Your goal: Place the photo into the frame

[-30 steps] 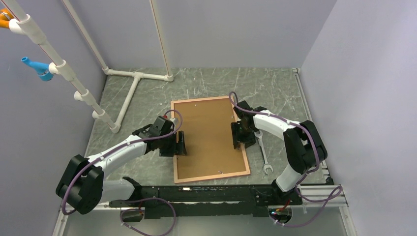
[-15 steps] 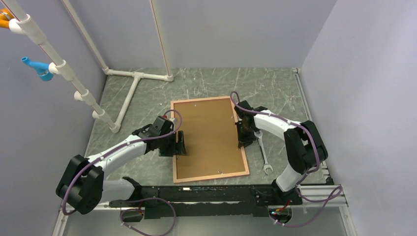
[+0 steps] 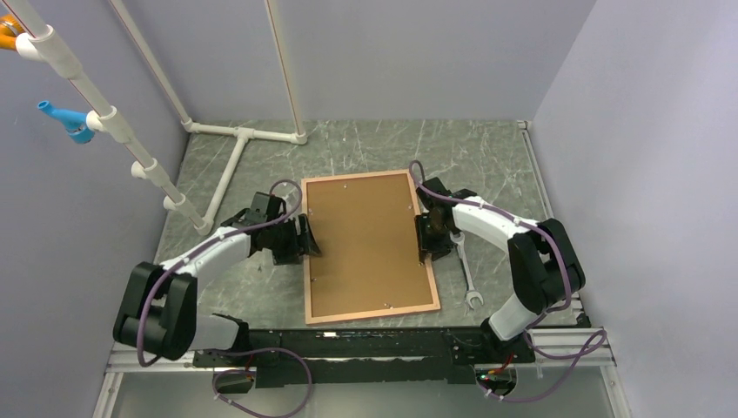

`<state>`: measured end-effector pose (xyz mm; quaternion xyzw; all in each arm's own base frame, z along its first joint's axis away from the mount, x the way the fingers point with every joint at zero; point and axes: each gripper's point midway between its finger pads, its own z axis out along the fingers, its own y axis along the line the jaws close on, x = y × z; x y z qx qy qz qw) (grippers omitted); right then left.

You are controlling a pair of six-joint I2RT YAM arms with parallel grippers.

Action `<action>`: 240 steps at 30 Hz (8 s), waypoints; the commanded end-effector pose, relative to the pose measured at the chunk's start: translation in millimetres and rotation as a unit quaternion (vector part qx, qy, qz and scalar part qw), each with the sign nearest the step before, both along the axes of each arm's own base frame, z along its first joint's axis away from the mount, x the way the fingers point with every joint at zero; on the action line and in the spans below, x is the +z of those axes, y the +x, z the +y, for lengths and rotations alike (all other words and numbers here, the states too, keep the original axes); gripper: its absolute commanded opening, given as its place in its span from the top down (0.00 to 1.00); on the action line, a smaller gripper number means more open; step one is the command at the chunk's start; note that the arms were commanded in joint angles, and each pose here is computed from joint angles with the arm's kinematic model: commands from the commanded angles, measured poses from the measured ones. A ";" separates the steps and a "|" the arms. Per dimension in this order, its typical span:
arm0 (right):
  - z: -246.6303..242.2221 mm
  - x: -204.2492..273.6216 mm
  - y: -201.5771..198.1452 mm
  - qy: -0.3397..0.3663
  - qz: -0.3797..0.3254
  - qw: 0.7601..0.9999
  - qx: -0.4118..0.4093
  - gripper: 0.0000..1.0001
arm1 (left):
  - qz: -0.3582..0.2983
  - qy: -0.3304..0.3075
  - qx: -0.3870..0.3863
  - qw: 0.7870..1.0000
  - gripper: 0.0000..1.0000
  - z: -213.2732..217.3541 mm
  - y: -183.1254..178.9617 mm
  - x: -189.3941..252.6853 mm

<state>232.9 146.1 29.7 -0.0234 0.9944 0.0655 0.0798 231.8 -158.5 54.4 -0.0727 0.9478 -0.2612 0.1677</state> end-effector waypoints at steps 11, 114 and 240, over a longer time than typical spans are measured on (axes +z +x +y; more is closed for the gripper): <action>14.2 22.3 93.4 0.064 -0.072 0.995 -0.020 0.13 | -0.028 0.049 -0.010 0.998 0.27 11.9 71.1 5.3; 22.6 41.3 120.3 0.059 -0.078 0.994 -0.043 0.23 | -0.023 -0.005 -0.015 1.000 0.16 5.7 96.8 13.0; 58.6 46.2 0.9 0.163 -0.032 0.983 -0.083 0.06 | -0.114 -0.078 0.290 0.947 0.14 19.1 74.7 23.8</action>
